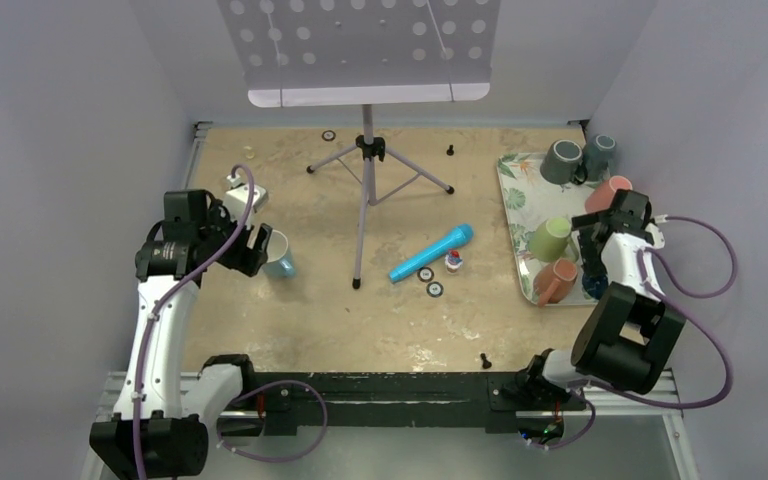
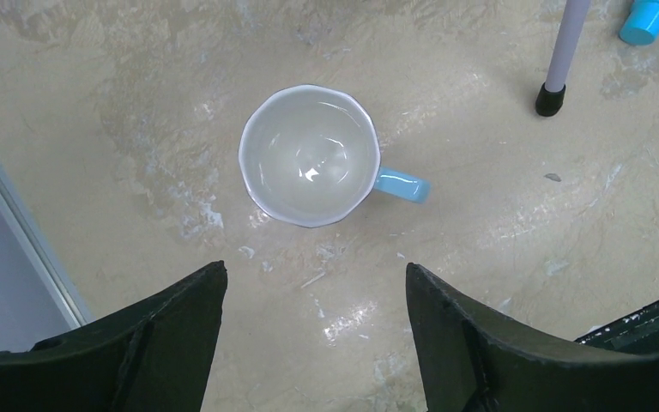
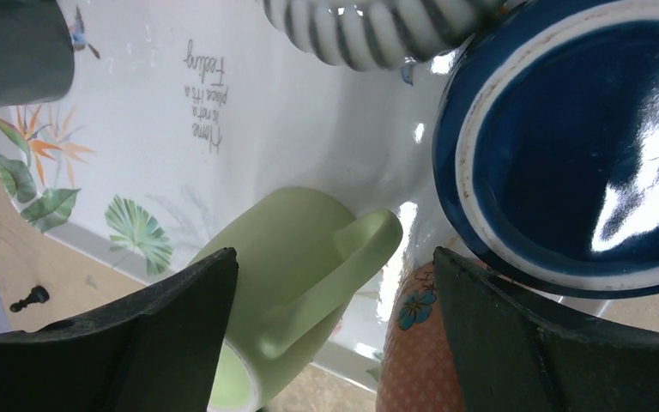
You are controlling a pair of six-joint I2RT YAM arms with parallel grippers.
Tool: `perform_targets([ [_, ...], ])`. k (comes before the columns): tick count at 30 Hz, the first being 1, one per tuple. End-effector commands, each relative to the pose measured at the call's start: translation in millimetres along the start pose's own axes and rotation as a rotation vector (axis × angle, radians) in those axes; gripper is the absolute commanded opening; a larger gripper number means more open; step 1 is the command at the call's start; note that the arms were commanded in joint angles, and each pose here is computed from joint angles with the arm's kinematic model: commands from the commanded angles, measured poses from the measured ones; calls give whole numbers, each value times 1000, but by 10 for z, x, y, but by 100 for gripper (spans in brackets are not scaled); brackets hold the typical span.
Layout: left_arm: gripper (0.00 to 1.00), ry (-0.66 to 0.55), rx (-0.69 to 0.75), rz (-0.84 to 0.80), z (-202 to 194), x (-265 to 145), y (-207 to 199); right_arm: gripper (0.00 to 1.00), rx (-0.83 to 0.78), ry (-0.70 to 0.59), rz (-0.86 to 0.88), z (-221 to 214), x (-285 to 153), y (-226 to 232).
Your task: Turn the mug right side up
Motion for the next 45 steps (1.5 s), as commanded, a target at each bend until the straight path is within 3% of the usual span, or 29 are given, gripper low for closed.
perform_targets([
  [1,80,-41,-18,32,10,-89,3,88,18,-30,59,58,-107,73],
  [4,80,-37,-23,44,-26,-63,26,87,0,-77,112,158,-132,179],
  [8,80,-28,-18,55,-46,-48,50,86,-25,-22,182,92,-79,366],
  [12,80,-27,-14,57,-45,-34,61,85,-197,-83,295,229,-178,672],
  [16,80,-43,-16,40,-58,-34,25,98,-382,-305,206,497,-620,728],
  [19,80,-67,-11,40,-52,-53,9,98,-581,-426,362,342,-1029,1094],
  [22,80,-87,-4,37,-54,-86,-11,98,-709,-372,380,211,-1123,1187],
  [26,80,-111,19,9,-73,-117,-75,98,-783,-319,195,209,-1019,965],
  [34,80,-71,28,-59,-92,-58,-158,98,-939,-200,100,-19,-940,685],
  [38,80,-89,49,-77,-106,-78,-199,98,-1070,-175,145,-284,-1005,930],
  [41,80,-106,67,-92,-111,-122,-241,98,-1155,-125,-55,-365,-855,842],
  [45,80,-95,67,-105,-116,-112,-253,98,-1157,-106,-73,-468,-738,800],
])
Point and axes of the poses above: each gripper's point midway between its finger pads, its own x axis out along the fingers, its own y axis along the line the jaws close on, z = x × y, the point moved 2 cm from there along -x, back along the fingers, and after that the axes turned 15 degrees about -x, right-handed, at the moved point
